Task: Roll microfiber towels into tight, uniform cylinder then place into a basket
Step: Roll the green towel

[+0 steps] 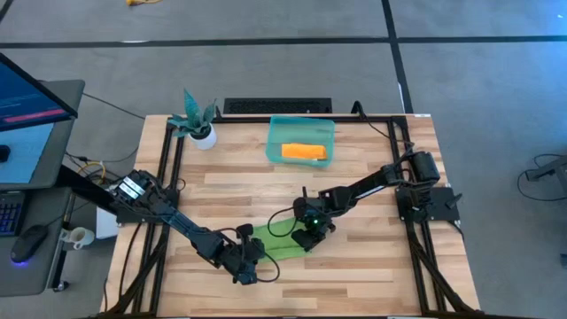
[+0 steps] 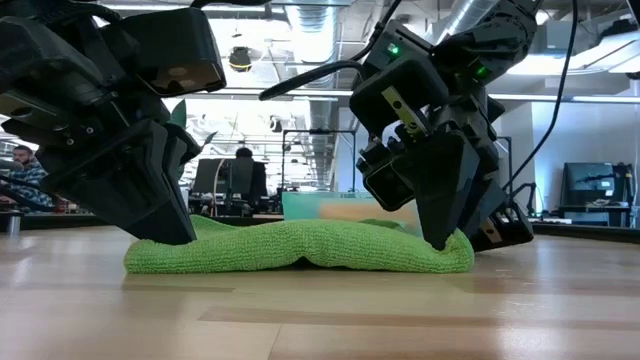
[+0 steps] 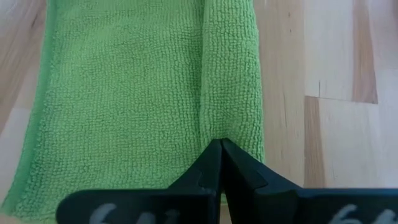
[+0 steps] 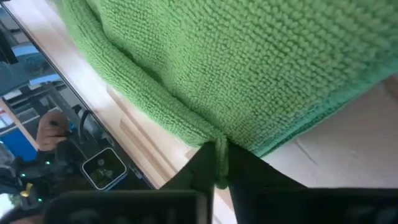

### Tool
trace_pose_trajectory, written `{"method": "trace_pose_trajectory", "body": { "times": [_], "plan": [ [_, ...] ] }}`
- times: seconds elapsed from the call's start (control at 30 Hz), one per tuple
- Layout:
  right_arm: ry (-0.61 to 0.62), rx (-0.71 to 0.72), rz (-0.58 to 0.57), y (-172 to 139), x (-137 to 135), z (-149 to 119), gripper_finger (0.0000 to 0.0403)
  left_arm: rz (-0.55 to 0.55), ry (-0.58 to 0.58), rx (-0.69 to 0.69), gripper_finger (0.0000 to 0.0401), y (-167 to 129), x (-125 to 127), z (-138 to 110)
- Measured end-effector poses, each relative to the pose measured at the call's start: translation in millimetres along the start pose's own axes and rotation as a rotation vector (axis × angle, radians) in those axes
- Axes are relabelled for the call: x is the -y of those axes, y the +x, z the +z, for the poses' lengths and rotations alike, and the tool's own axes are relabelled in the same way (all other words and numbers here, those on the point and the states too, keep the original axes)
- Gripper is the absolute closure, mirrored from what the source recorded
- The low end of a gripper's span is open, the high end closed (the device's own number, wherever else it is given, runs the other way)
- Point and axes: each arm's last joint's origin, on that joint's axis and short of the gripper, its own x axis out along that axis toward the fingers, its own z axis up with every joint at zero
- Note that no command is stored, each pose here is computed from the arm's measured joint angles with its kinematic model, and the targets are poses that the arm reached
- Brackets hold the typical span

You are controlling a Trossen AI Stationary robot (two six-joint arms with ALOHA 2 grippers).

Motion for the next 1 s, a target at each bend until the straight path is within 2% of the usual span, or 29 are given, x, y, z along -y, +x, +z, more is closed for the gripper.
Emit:
{"method": "trace_pose_trajectory", "body": {
  "times": [0.33,0.57,0.77,0.83,1.0],
  "plan": [
    [-0.065,-0.028,0.023,-2.4,-1.4,-0.5,0.0262,0.000,-0.010,-0.025,0.0401,-0.1,-1.0,-1.7],
    [-0.179,0.036,0.013,-18.4,-11.9,-7.0,0.0243,-0.004,-0.038,-0.029,0.0401,0.0,-0.9,-2.0],
    [-0.265,0.106,-0.079,-43.0,-18.9,-21.8,0.0242,-0.008,-0.047,-0.032,0.0401,0.0,-0.8,-2.0],
    [-0.328,0.155,-0.127,-52.5,-23.7,-31.1,0.0243,-0.008,-0.055,-0.032,0.0401,0.0,-0.8,-2.0],
    [-0.608,0.344,-0.196,-63.8,-48.6,-63.4,0.0244,-0.008,-0.062,-0.032,0.0401,0.0,-0.8,-2.0]
  ]
}}
